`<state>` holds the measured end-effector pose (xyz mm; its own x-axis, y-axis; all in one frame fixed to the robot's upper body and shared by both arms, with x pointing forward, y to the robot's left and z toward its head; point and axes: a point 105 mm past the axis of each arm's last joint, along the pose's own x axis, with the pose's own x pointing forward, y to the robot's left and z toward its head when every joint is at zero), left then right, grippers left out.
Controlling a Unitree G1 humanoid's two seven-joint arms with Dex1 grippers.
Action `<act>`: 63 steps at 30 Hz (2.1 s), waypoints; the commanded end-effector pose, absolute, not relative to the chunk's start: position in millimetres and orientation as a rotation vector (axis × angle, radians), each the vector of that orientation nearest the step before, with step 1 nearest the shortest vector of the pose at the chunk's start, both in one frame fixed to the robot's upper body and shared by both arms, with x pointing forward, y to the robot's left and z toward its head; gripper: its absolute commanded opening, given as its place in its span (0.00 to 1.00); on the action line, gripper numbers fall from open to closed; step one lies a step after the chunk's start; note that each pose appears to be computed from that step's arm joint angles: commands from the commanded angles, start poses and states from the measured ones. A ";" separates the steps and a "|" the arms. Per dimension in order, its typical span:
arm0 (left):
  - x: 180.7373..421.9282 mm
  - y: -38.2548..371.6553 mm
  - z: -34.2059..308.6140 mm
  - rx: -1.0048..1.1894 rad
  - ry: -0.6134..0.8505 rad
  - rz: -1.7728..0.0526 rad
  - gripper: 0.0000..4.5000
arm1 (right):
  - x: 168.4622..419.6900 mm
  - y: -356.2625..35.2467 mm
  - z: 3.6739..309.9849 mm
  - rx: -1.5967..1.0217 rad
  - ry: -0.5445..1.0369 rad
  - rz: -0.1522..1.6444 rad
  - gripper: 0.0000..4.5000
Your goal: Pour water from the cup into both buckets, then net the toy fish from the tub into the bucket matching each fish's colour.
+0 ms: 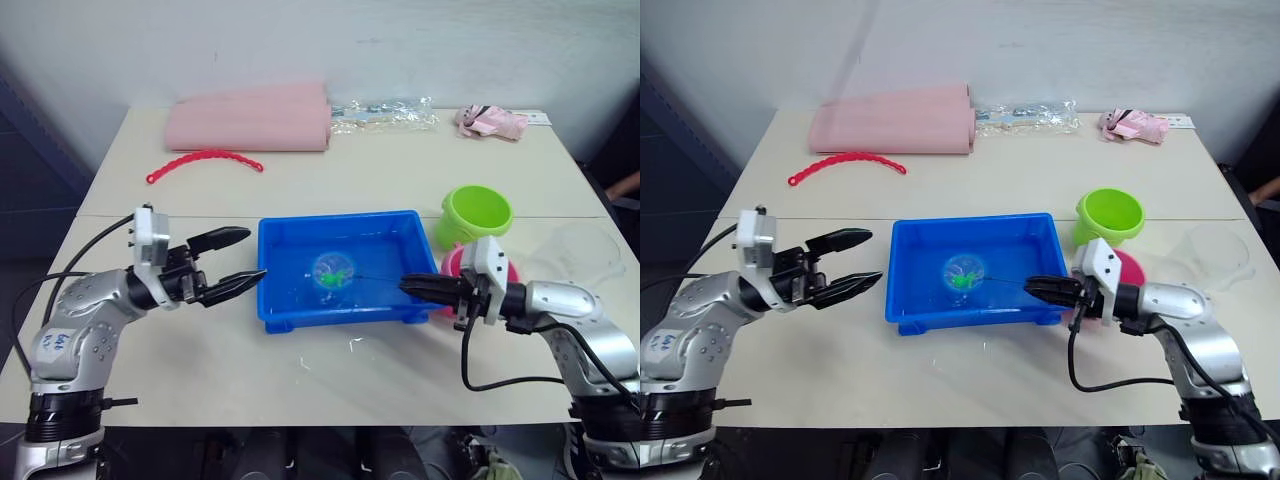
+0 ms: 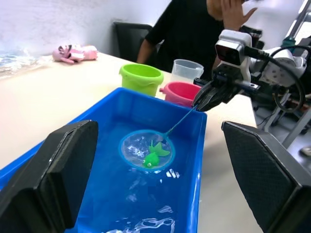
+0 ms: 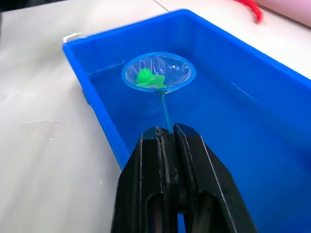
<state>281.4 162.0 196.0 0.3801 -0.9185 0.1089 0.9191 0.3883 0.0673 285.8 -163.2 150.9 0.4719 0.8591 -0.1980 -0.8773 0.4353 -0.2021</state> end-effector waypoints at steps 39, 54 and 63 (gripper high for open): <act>318.6 88.6 212.9 0.024 -0.178 -1.237 0.98 | 314.2 -337.2 224.0 -1.396 -0.110 0.209 0.00; 319.2 90.0 212.3 0.029 -0.188 -1.244 0.98 | 310.9 -338.3 228.0 -1.599 -0.250 0.234 0.00; 314.1 149.4 229.4 0.010 -0.279 -1.164 0.98 | 292.7 -287.4 263.9 -0.586 -0.479 0.430 0.00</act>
<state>319.8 124.0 208.4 0.3522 -0.9261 0.1350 0.9224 0.3679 0.1175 307.3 -309.1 237.5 0.8931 0.3901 0.2241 -0.0968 0.6531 -0.7510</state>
